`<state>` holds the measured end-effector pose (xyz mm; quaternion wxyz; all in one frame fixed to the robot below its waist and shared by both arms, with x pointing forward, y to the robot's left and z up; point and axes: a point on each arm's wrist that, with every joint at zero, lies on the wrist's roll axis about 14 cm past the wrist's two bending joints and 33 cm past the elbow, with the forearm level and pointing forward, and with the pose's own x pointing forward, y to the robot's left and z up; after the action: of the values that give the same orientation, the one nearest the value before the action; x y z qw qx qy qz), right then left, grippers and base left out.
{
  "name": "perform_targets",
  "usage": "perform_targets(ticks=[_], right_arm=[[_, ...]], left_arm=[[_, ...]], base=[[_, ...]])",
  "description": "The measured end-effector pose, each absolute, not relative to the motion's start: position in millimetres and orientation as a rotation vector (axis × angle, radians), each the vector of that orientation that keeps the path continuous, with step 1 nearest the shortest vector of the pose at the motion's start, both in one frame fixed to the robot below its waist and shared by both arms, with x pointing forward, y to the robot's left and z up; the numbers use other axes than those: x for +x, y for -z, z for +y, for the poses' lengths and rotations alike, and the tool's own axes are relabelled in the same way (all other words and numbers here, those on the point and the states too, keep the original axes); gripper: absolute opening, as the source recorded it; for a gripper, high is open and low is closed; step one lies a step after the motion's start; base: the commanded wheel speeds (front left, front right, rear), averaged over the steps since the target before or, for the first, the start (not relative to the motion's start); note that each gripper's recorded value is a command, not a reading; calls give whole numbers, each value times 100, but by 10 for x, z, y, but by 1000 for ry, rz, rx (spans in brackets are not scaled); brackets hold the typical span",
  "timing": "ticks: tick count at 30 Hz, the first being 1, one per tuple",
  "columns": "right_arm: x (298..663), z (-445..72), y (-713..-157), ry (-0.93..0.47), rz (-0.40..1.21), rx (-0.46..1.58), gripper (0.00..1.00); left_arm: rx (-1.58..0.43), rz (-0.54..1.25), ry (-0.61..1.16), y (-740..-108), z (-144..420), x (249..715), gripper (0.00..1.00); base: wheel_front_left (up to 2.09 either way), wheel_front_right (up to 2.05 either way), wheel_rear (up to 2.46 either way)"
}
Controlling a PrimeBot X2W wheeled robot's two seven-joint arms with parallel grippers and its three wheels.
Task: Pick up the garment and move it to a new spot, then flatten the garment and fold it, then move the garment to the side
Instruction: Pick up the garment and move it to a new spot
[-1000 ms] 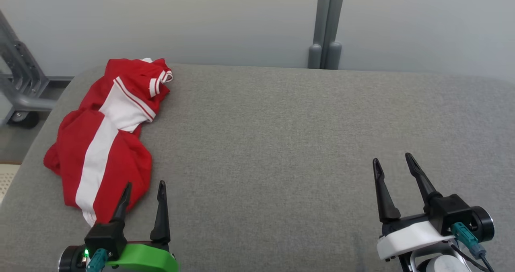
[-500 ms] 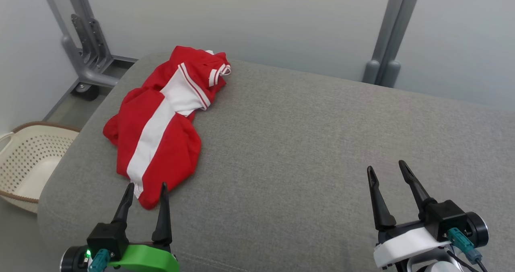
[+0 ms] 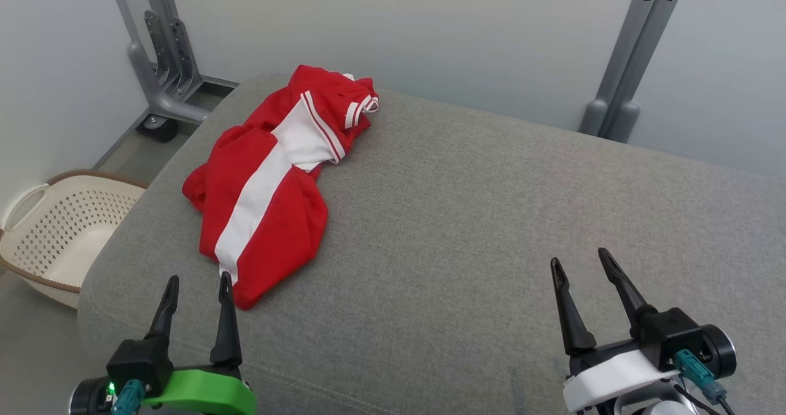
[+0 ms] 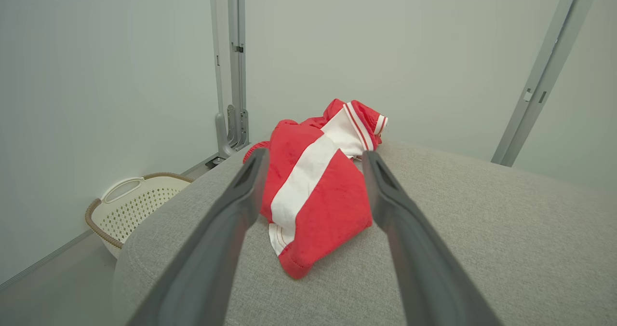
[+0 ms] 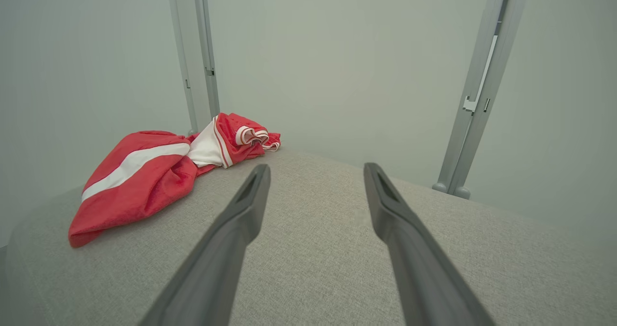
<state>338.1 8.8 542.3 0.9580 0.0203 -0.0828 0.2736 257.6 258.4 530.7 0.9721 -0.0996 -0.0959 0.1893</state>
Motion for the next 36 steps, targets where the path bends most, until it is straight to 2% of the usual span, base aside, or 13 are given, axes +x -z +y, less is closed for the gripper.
perform_targets(ticks=[9,19,28,36], right_arm=[[3419,-58,-5386,-509,-160,39,100],[3541,-182,-5343,-470,-154,36,100],[3728,-315,-5302,-451,-159,13,100],[3884,-459,-5240,-427,-156,-12,100]], left_arm=[[-244,-159,-360,-5215,2533,2715,100],[-216,-139,-275,-5546,2524,3423,100],[-251,2,-264,-5407,2586,4018,100],[-225,179,-313,-4956,2755,4360,100]], base=[[0,0,0],[0,0,0],[0,0,0],[0,0,0]])
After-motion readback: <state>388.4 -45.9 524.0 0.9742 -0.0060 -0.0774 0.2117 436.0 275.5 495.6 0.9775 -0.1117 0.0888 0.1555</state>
